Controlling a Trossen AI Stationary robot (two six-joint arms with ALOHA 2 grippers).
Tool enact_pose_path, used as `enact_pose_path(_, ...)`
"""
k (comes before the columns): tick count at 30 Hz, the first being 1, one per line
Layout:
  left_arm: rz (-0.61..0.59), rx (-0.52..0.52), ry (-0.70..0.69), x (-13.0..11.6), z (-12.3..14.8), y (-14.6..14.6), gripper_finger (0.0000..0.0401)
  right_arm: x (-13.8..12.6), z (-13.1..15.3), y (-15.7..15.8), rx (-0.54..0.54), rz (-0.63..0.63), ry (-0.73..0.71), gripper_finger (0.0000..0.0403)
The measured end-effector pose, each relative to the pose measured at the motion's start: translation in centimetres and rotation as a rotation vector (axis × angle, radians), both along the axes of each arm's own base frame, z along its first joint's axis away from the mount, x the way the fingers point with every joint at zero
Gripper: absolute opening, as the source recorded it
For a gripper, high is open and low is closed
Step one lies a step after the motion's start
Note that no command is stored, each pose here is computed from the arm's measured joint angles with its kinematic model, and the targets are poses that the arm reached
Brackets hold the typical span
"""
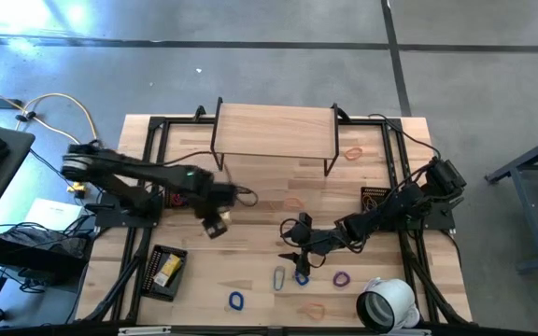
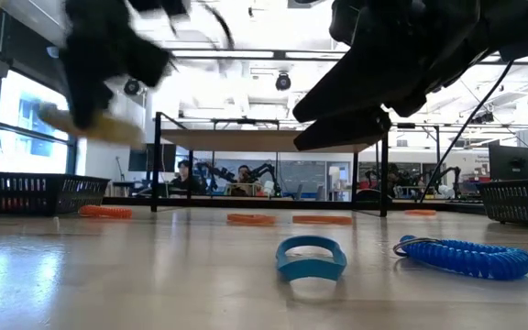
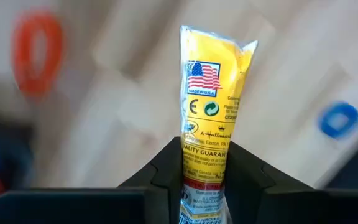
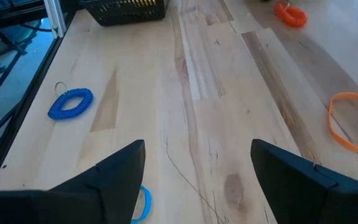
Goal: Pick & Place Office Desk Supplies
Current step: Put the yellow crayon box into the bottom black bin
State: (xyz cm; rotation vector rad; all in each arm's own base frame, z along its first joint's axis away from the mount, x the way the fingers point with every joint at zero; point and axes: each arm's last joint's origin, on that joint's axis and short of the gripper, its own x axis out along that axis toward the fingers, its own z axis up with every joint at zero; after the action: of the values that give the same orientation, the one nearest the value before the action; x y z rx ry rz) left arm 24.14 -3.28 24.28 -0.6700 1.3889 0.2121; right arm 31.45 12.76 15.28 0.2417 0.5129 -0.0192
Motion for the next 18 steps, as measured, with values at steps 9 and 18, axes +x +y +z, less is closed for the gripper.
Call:
enact_pose_path(9,0.242,-0.061,0.030,-5.5,3.2,-6.6,0.0084,0.5,0.1,-1.1,-0.035,-0.014,-0.007,0.0282)
enact_pose_path(18,0.421,-0.005,0.058,-9.0,2.3,-12.4,0.0085,1.2,1.0,-1.6,-0.127,0.028,-0.117,0.0282)
